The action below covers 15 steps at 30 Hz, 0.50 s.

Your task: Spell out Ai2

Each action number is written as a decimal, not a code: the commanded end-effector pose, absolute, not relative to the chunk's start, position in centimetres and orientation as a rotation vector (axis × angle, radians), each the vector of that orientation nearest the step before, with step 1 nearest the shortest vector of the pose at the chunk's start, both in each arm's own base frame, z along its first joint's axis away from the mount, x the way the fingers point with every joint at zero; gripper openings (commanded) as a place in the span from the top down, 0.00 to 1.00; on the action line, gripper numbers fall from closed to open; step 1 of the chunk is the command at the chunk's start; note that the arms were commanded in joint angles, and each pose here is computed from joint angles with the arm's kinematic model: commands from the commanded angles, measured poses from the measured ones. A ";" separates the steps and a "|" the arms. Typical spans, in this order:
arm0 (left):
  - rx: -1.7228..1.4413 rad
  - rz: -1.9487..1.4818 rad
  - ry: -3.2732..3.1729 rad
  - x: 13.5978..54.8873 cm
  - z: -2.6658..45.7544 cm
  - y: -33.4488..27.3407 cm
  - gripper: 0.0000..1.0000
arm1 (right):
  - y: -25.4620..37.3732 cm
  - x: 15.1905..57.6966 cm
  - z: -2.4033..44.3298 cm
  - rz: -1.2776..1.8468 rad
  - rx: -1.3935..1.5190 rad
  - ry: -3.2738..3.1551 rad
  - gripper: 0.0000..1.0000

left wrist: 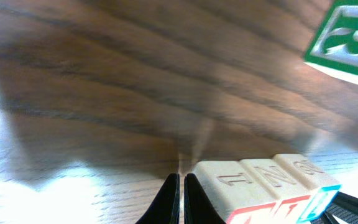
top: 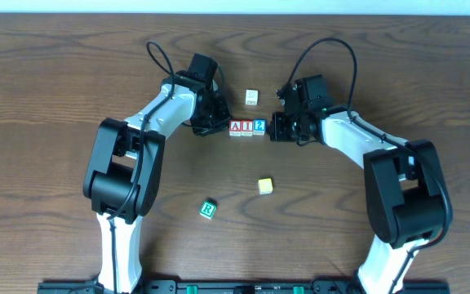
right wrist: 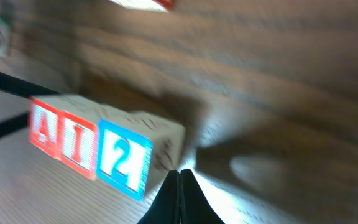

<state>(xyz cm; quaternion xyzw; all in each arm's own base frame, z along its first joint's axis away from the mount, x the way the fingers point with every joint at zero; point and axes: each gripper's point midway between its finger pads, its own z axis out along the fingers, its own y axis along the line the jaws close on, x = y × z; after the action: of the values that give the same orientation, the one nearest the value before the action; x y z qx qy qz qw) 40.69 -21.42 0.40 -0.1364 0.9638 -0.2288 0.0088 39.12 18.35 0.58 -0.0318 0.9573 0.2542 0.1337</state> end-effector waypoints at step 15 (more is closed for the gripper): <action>-0.200 -0.406 2.788 37.1 16.5 -15.3 0.94 | 13.9 35.1 14.8 0.559 -0.139 2.636 0.99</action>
<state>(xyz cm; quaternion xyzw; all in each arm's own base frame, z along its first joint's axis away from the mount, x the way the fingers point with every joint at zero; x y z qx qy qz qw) 38.12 -16.29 12.31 -0.1027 0.9745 -0.1748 0.0957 35.93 14.05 10.22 -0.0256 0.9618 0.2148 0.1679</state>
